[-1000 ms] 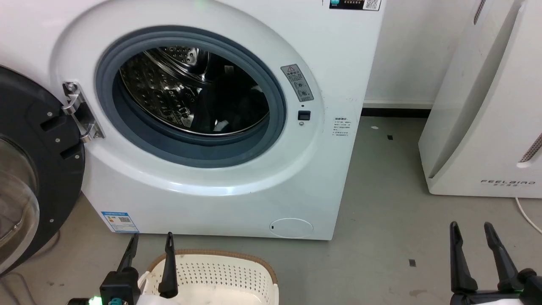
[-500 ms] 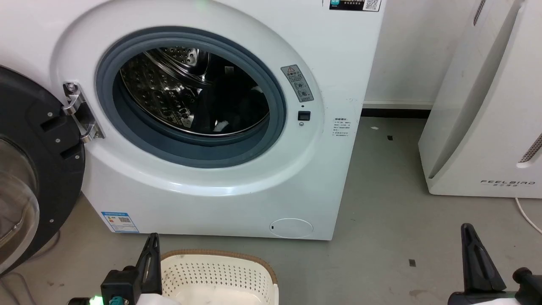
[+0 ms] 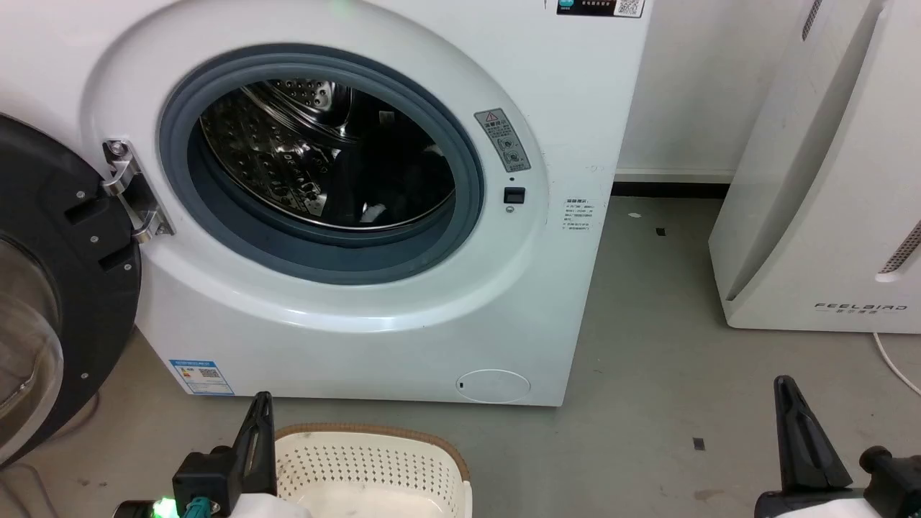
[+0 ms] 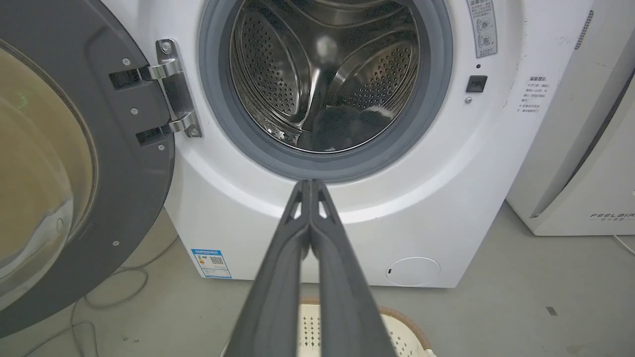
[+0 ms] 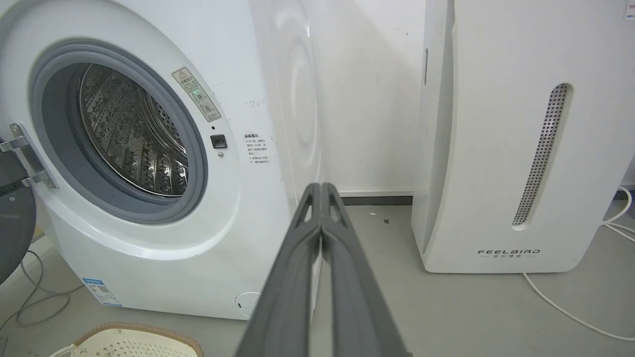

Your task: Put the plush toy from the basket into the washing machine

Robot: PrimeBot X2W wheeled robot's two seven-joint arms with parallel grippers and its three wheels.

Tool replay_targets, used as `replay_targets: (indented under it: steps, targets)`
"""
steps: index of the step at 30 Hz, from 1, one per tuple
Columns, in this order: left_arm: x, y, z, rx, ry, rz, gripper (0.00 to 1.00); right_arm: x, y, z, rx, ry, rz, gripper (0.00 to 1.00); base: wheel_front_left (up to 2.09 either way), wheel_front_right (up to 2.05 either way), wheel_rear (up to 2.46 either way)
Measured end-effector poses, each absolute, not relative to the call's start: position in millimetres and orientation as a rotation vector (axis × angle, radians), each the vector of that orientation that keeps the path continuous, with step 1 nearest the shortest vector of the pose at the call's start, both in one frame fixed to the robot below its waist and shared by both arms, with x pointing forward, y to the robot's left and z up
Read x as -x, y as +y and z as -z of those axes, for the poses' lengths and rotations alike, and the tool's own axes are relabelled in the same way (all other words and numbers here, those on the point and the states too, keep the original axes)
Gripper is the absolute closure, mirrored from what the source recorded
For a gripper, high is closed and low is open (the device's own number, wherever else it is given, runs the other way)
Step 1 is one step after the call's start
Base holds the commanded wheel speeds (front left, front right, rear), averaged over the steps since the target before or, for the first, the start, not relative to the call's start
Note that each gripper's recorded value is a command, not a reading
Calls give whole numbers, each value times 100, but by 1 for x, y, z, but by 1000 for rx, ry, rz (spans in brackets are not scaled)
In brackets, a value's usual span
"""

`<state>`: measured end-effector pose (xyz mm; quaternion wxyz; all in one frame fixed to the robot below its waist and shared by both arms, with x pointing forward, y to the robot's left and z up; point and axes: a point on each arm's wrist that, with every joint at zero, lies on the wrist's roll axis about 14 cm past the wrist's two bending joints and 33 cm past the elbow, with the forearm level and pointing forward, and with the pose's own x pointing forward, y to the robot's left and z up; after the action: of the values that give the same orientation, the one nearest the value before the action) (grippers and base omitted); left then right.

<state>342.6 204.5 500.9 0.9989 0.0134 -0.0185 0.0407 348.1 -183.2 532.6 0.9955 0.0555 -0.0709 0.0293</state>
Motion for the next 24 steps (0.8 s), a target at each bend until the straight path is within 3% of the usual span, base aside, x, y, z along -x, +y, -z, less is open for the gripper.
replay_targets:
  steps: [24]
  targets:
    - [-349, 199, -505, -28, -22, -63, 100, -353, -177, -530, -82, -104, -79, 100, 0, 0, 0]
